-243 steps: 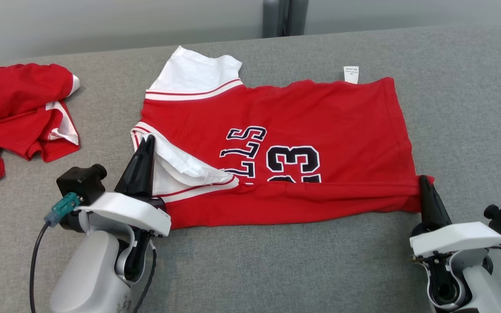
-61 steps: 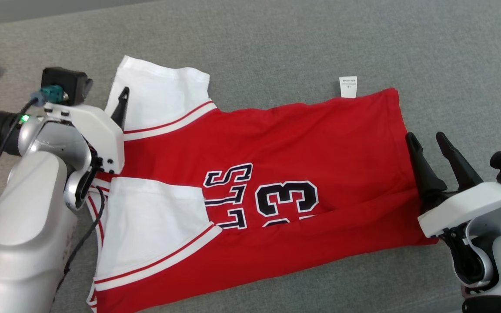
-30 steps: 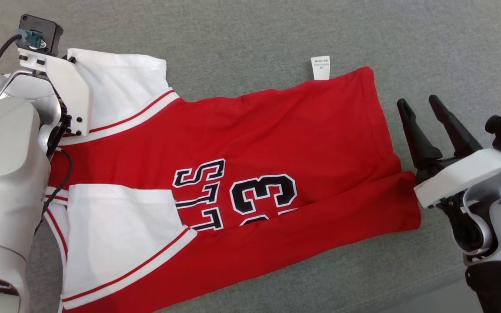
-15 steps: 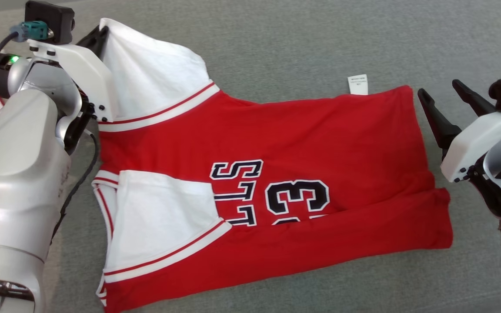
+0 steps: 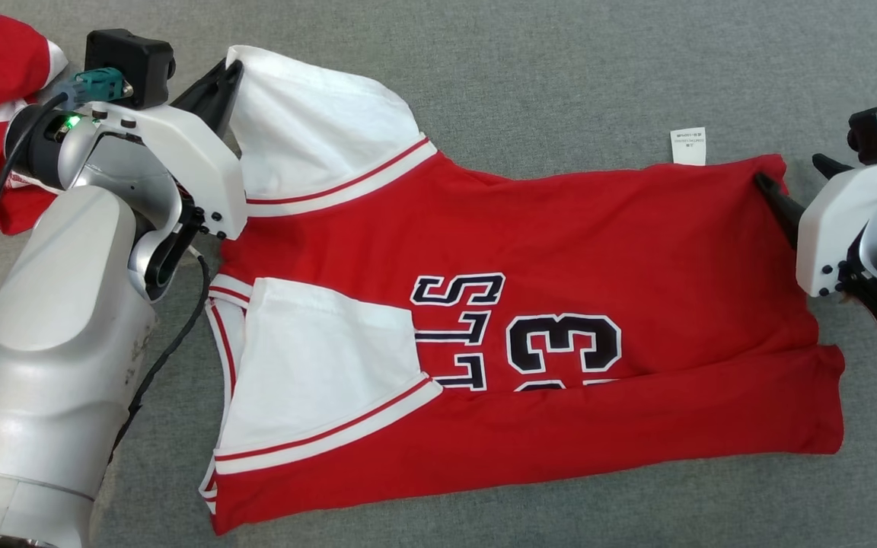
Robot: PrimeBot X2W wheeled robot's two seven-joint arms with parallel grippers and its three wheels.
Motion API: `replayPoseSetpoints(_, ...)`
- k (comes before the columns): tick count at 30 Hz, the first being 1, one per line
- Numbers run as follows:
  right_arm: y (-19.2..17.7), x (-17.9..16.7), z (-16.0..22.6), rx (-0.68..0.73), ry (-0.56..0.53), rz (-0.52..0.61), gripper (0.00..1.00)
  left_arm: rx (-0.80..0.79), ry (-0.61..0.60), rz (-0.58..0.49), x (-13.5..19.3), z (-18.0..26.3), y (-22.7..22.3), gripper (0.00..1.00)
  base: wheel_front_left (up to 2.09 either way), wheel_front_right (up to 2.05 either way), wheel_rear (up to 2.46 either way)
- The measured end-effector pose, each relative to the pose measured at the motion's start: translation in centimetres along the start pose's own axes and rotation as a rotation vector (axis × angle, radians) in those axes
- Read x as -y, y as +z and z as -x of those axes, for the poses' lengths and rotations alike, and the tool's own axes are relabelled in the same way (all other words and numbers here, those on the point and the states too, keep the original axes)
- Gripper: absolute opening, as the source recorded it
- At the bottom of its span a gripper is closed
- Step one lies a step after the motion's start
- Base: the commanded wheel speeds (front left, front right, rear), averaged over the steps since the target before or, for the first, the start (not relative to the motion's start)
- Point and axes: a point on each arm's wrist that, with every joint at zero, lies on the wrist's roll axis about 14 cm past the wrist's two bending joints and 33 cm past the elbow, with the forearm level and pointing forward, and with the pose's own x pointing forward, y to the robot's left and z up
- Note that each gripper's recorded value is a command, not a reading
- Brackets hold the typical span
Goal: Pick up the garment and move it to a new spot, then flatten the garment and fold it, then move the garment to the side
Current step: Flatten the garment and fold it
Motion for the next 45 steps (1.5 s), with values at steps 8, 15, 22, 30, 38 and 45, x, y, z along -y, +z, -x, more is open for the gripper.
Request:
replayPoseSetpoints(8,-0.3,-1.0,-1.4,-0.053,0.034,0.045,1.00,0.005,0.009,0.008,-0.4,0.3,0.0,0.00,0.00,0.00,0.00)
replayPoseSetpoints(15,0.0,-1.8,-2.4,-0.070,0.071,0.070,0.24,0.000,0.020,0.017,-0.8,0.7,-0.6,0.00,0.00,0.00,0.00)
replayPoseSetpoints(22,0.8,-1.4,-1.5,-0.016,0.069,0.073,0.00,0.052,0.021,0.020,-0.5,1.9,0.6,0.00,0.00,0.00,0.00)
replayPoseSetpoints(30,3.2,-1.5,0.8,0.172,0.092,0.046,0.00,0.180,0.021,0.071,0.5,5.2,2.3,0.00,0.00,0.00,0.00)
replayPoseSetpoints(38,2.4,-1.5,4.2,0.299,0.120,0.013,0.00,0.245,0.054,0.144,1.8,10.8,1.1,0.00,0.00,0.00,0.00)
replayPoseSetpoints(45,0.3,-2.4,7.2,0.355,0.143,-0.049,0.00,0.236,0.109,0.236,3.2,16.1,-1.4,0.00,0.00,0.00,0.00)
